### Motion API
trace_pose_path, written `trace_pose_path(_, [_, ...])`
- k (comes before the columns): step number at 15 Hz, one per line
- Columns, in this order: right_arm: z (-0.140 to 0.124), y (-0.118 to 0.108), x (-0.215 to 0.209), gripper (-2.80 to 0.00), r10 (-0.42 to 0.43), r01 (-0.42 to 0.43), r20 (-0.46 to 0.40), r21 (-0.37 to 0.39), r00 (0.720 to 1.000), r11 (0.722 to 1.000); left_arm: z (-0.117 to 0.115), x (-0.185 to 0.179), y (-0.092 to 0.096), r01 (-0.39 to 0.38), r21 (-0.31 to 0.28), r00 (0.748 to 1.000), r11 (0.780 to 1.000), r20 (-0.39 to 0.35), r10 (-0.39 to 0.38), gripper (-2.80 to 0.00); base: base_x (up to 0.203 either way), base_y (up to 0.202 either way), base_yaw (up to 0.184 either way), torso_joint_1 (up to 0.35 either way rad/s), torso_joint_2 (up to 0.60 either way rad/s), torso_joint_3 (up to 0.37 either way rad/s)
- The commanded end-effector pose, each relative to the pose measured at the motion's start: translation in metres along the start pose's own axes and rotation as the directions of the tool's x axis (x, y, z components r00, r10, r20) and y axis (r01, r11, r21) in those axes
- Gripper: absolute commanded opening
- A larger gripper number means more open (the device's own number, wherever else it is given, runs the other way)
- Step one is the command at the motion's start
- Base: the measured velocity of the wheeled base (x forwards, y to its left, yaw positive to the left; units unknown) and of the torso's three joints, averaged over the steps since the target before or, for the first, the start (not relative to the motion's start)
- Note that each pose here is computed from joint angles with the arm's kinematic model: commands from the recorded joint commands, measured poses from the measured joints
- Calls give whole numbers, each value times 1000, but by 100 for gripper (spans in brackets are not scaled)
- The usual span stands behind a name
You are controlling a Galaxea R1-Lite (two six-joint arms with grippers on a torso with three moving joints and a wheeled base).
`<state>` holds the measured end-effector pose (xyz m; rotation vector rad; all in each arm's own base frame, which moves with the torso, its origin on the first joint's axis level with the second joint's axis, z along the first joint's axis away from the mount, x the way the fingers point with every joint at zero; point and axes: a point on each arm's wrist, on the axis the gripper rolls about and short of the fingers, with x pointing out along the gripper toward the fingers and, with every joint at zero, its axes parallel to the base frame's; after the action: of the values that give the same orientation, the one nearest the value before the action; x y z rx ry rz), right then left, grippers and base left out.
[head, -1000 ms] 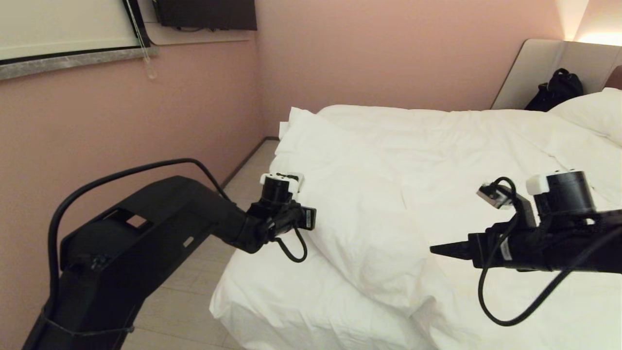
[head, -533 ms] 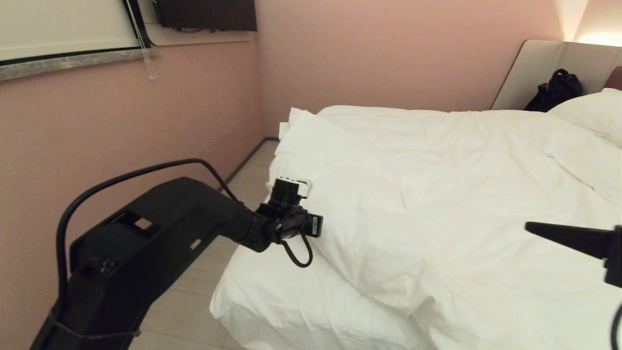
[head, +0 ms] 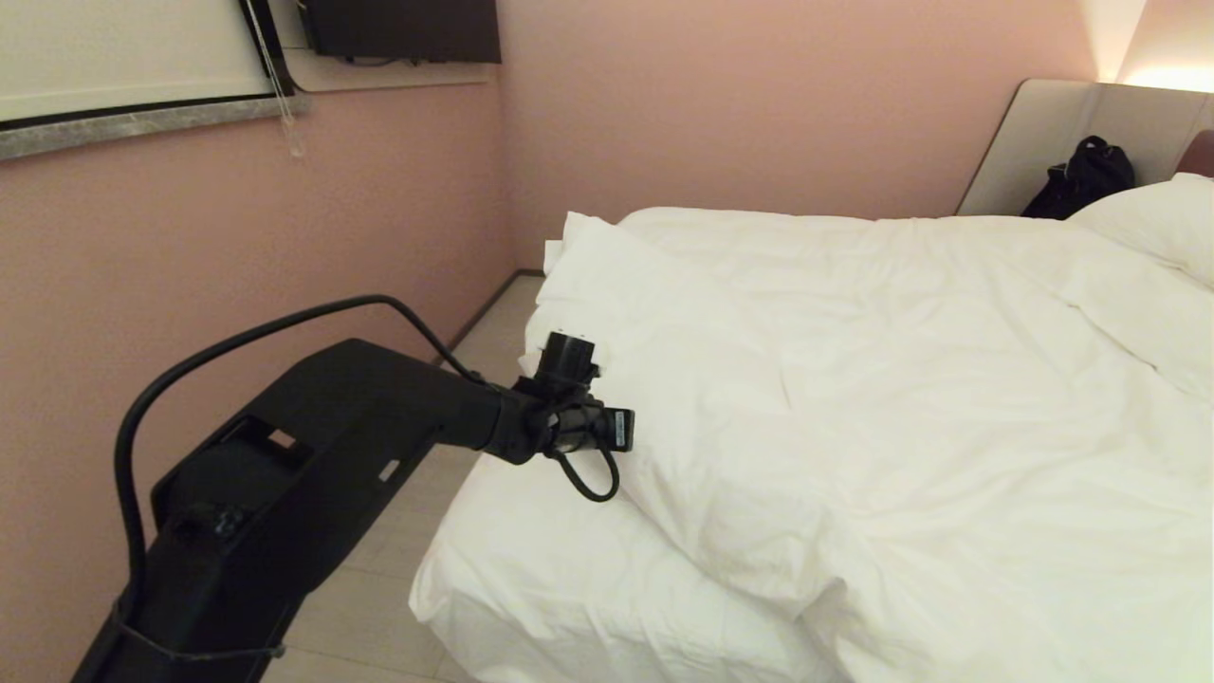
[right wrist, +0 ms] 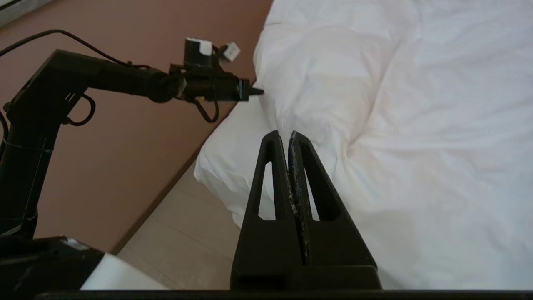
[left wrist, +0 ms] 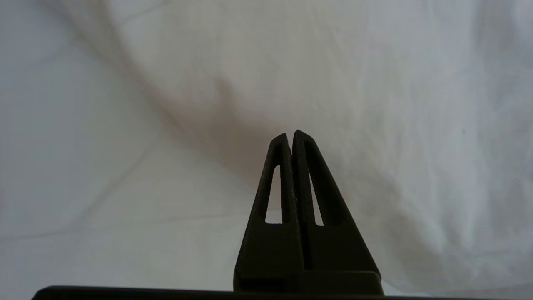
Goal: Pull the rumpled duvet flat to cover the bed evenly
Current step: Flatten the corners of the folded blanket
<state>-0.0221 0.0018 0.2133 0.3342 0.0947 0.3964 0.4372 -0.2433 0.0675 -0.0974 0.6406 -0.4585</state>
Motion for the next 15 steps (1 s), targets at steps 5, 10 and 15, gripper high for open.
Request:
trace_pose_path(5, [-38,-12,-12,-280,-107,135,-165,164,980,977,-2,25,-18,19,26,998,999,-64,-18,-280,0,0,0,0,0,0])
trace_pose_path(10, [-51,-18,-6,-280,-121,156,-203,168,972,973,-28,46,-33,76,131,994,988,-89,-65,-280,0,0,0,0,0,0])
trace_pose_path(15, [-53,-19,-2,-280,-106,139,-186,173,977,975,-22,45,-35,84,163,996,983,-42,-79,-280,0,0,0,0,0,0])
